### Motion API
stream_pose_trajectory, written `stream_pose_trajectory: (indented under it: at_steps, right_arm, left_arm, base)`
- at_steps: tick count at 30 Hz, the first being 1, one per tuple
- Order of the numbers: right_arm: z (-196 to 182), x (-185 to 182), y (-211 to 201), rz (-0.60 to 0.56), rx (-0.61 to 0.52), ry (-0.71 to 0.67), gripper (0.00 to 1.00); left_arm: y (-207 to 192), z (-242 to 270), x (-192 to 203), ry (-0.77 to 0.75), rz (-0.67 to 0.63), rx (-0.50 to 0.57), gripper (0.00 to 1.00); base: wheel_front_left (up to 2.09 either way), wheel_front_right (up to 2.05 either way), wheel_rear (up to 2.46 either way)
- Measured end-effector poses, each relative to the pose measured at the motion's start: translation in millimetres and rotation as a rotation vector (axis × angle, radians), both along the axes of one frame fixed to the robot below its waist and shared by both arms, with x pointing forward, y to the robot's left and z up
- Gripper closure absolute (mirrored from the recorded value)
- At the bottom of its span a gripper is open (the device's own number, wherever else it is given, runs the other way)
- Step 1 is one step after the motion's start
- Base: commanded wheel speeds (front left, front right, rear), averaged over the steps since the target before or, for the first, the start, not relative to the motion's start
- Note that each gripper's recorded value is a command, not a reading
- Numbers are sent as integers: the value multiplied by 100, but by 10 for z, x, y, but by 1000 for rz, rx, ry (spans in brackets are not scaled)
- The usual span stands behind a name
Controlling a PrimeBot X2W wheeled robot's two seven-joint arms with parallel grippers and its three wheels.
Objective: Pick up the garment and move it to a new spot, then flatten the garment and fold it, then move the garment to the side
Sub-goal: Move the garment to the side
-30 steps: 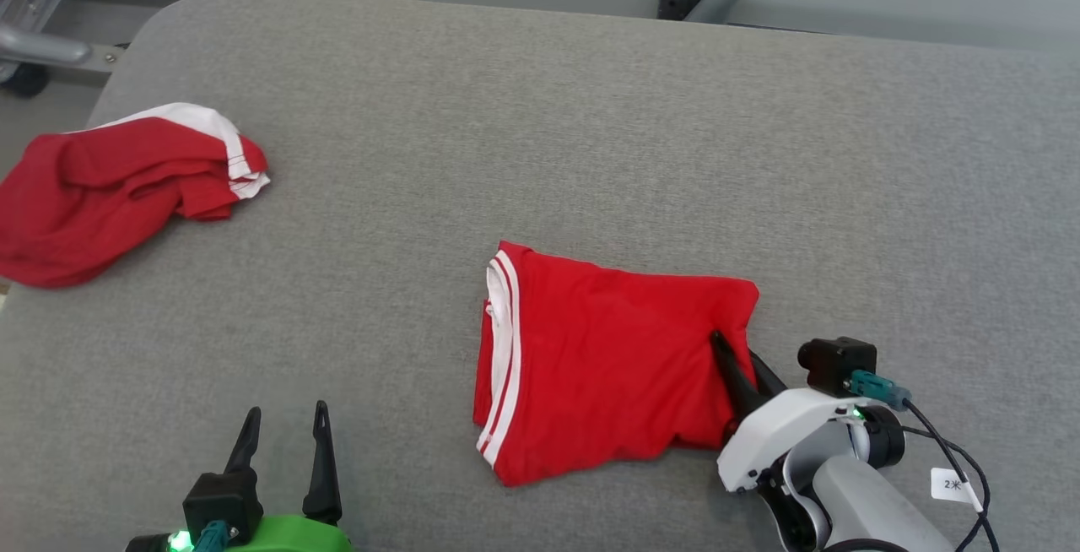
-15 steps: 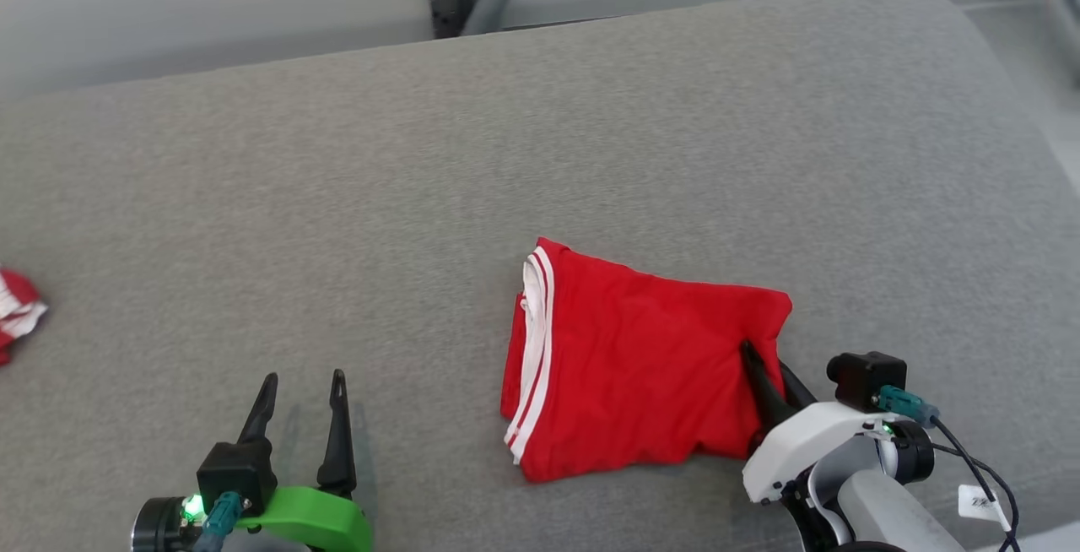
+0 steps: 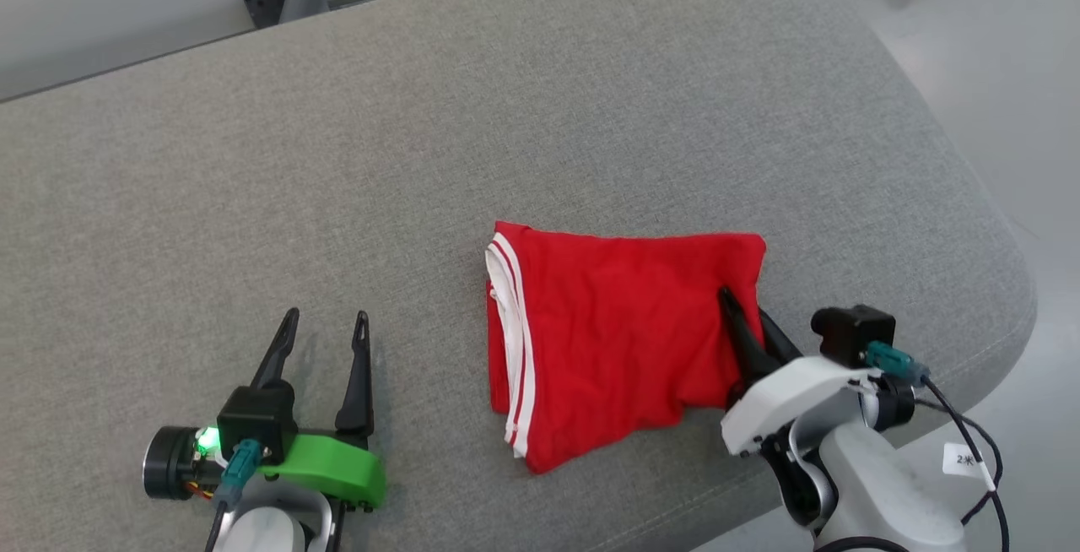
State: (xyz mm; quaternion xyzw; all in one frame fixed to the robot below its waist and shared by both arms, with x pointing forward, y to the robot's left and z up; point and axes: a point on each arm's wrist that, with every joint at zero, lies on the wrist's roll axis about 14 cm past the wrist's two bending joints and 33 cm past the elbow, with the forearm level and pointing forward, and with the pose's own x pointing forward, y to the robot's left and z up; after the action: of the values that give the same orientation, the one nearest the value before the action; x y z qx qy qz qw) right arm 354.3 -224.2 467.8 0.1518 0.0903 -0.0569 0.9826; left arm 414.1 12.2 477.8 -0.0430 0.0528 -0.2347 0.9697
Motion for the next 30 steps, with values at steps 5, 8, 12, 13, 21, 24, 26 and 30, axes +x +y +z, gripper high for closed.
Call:
stream_pose_trajectory:
  at_steps: [5, 8, 12, 13, 21, 24, 26, 30]
  right_arm:
    - [152, 326, -56, 34, -65, -35, 100]
    - [292, 627, -120, 57, -115, -69, 100]
    - [413, 1056, -302, 63, -196, -88, 100]
    - [424, 1161, -351, 64, -221, -87, 100]
    - [292, 1618, -1193, -89, -353, 6, 100]
    - [192, 1646, -1455, -147, -388, 48, 100]
    - [160, 1662, -1590, -174, -416, 64, 100]
    - [142, 1705, -1751, -205, -471, 79, 100]
  left_arm:
    - [-112, -42, 142, -11, -32, 0, 0]
    - [-108, -62, 252, -23, -32, 2, 0]
    - [-34, -77, 407, -48, -19, 13, 0]
    - [10, -95, 437, -48, -10, 17, 0]
    - [479, -235, 566, -44, 90, 70, 0]
    - [619, -321, 549, -25, 119, 89, 0]
    - [696, -373, 529, -11, 135, 100, 0]
    - [835, -445, 497, 9, 165, 121, 0]
  base:
    - [0, 0, 0]
    - [0, 0, 0]
    - [0, 0, 0]
    - [0, 0, 0]
    - [0, 0, 0]
    - [0, 0, 0]
    - [0, 0, 0]
    - [0, 0, 0]
